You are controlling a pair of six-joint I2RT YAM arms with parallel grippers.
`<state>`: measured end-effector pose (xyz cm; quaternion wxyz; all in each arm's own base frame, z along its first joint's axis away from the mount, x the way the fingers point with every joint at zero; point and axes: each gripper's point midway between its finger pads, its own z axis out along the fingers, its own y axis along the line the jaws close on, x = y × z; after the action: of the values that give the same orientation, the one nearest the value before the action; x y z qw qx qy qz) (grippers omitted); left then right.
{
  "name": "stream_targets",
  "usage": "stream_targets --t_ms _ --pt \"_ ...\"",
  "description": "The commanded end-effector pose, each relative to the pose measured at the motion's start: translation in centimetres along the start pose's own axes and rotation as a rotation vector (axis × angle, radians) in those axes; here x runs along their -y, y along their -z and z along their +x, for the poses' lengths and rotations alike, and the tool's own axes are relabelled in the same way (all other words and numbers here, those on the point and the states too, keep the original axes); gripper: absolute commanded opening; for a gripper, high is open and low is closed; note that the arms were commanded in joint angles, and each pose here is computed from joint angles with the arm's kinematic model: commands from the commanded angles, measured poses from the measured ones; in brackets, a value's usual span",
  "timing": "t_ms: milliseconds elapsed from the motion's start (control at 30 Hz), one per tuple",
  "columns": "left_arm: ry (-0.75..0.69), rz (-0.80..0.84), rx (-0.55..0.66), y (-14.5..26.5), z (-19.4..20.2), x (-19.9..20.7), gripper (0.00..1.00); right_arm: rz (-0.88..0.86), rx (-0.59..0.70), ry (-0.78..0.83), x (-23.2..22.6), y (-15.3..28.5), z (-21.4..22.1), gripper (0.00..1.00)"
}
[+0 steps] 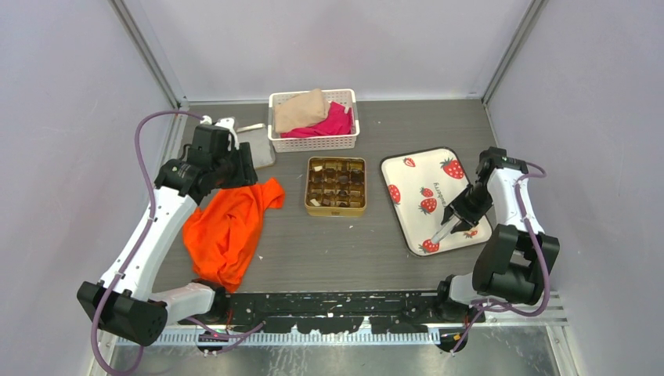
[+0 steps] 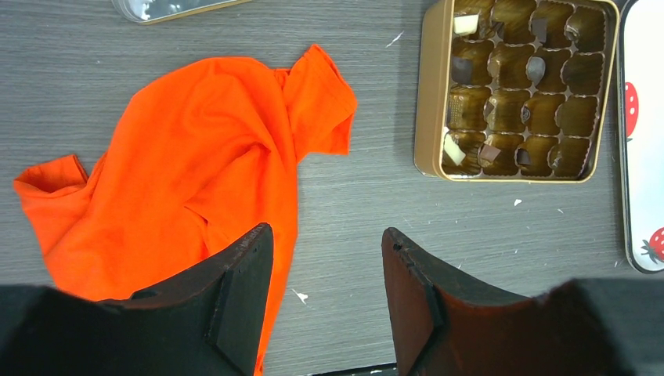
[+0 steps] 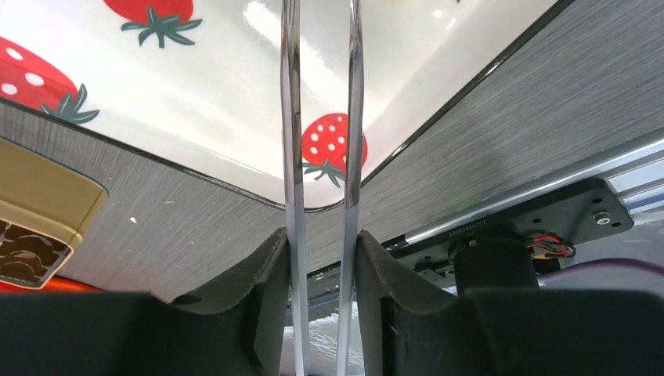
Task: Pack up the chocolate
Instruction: Pick up the fake chocolate from the plate.
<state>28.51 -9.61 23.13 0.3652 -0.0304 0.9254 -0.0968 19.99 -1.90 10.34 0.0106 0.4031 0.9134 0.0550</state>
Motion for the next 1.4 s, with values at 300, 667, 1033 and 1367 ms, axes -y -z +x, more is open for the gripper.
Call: stream_targets --t_ms 300,667,1033,1367 --pt "-0.019 -0.007 0.077 0.7 -1.3 -0.6 0.54 -0.026 0.016 0.013 -0.6 -0.7 -2.2 0.46" --pt "-0.014 -0.003 0.080 0.5 -1.6 -0.5 0.54 -0.004 0.004 0.033 -0.7 -1.6 -3.6 0.48" --pt "-0.007 0.007 0.081 0.9 -1.3 -0.5 0.54 0.010 0.008 0.033 -1.0 -2.8 -5.3 0.44" --pt "-0.013 0.005 0.082 0.8 -1.4 -0.5 0.54 -0.019 0.024 0.012 -1.5 -1.9 -5.1 0.01"
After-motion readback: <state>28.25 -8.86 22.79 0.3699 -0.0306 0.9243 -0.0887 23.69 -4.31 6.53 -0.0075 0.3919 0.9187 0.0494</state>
